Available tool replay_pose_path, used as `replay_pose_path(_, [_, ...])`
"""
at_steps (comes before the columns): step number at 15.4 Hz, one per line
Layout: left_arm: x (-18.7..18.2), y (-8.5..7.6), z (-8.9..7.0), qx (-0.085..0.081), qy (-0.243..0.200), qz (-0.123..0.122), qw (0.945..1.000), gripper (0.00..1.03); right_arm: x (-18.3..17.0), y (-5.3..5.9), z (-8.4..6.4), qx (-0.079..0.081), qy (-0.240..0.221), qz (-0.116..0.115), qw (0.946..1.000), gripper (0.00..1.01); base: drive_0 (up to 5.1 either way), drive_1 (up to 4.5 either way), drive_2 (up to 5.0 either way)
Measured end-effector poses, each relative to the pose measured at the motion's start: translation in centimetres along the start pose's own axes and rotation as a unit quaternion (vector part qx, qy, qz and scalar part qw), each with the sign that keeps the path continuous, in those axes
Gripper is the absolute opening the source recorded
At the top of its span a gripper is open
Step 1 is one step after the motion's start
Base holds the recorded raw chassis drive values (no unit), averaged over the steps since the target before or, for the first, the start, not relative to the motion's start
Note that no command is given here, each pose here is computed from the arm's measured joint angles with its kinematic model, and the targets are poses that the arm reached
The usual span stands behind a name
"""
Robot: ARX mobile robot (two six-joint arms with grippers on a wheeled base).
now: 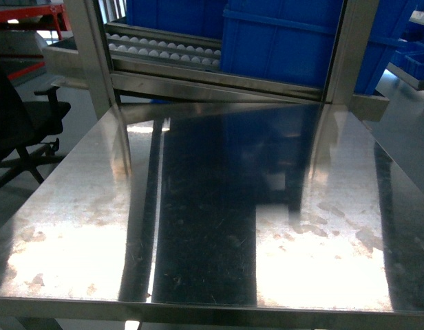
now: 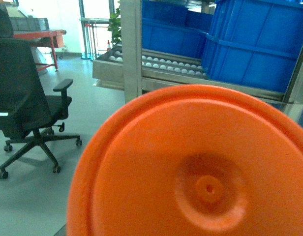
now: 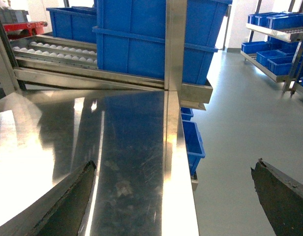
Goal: Pick capacitor and pack into box
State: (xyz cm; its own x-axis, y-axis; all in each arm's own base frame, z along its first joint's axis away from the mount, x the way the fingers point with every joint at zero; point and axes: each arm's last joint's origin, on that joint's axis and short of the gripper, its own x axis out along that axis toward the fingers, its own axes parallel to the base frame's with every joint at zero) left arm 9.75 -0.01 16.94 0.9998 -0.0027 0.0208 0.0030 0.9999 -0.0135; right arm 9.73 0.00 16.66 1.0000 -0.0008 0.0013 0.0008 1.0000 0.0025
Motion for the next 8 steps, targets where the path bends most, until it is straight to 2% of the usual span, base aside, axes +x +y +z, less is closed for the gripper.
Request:
replay_pose_path(2, [0.00,0.01,-0.34,0.000,0.016,0.002,0.9999,0.44,0.00,0.00,0.00,0.000,0.000,0.000,1.0000,0.98,0.0,0.00,0.0])
replay_pose_path(8, [0.00,0.01,-0.28,0.000,0.012,0.001,0.9999,0.44,0.00,0.00,0.00,0.000,0.000,0.000,1.0000,0.98,0.0,0.00,0.0])
